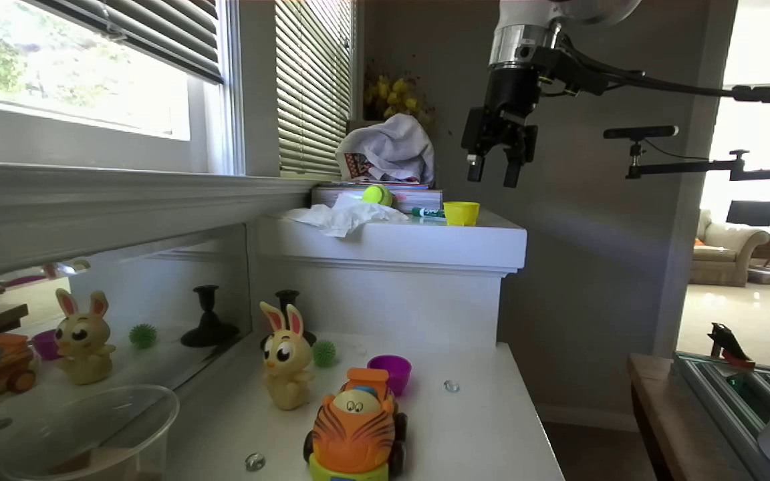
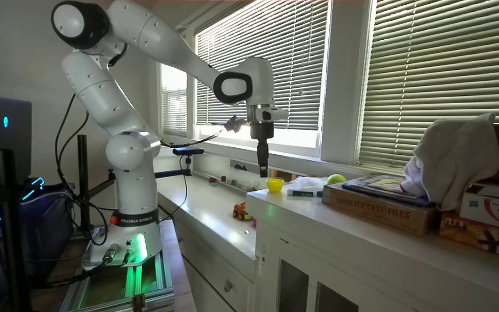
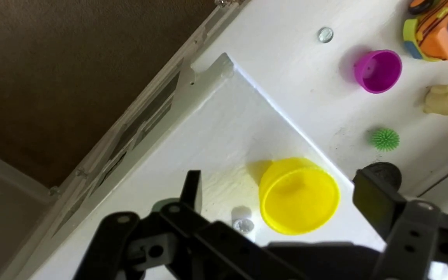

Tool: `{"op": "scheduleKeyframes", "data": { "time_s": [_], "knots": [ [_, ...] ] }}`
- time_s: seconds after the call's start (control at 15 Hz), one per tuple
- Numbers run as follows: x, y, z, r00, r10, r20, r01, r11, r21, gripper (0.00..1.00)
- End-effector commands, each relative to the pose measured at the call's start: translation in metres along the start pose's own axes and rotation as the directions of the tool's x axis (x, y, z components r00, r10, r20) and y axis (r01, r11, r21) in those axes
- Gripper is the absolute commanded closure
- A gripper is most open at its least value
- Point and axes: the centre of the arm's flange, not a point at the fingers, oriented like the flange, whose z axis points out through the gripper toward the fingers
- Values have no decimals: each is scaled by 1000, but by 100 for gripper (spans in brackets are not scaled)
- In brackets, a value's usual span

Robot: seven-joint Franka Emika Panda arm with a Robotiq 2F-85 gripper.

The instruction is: Put the yellow bowl next to the purple bowl

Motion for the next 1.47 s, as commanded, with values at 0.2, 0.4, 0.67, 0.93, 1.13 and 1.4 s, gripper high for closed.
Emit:
{"op": "scheduleKeyframes", "data": {
  "time_s": [0.2, 0.4, 0.67, 0.93, 1.13, 1.4],
  "knots": [
    [21, -1, 28, 999, -51, -14, 51, 999, 19, 0],
    [26, -6, 36, 996, -81, -25, 82, 996, 23, 0],
    [29, -16, 37, 992, -125, -27, 126, 992, 31, 0],
    [33, -18, 33, 988, -152, -35, 153, 988, 29, 0],
    [37, -17, 35, 985, -168, -42, 169, 985, 32, 0],
    [41, -19, 38, 982, -183, -38, 185, 982, 39, 25]
  ]
}}
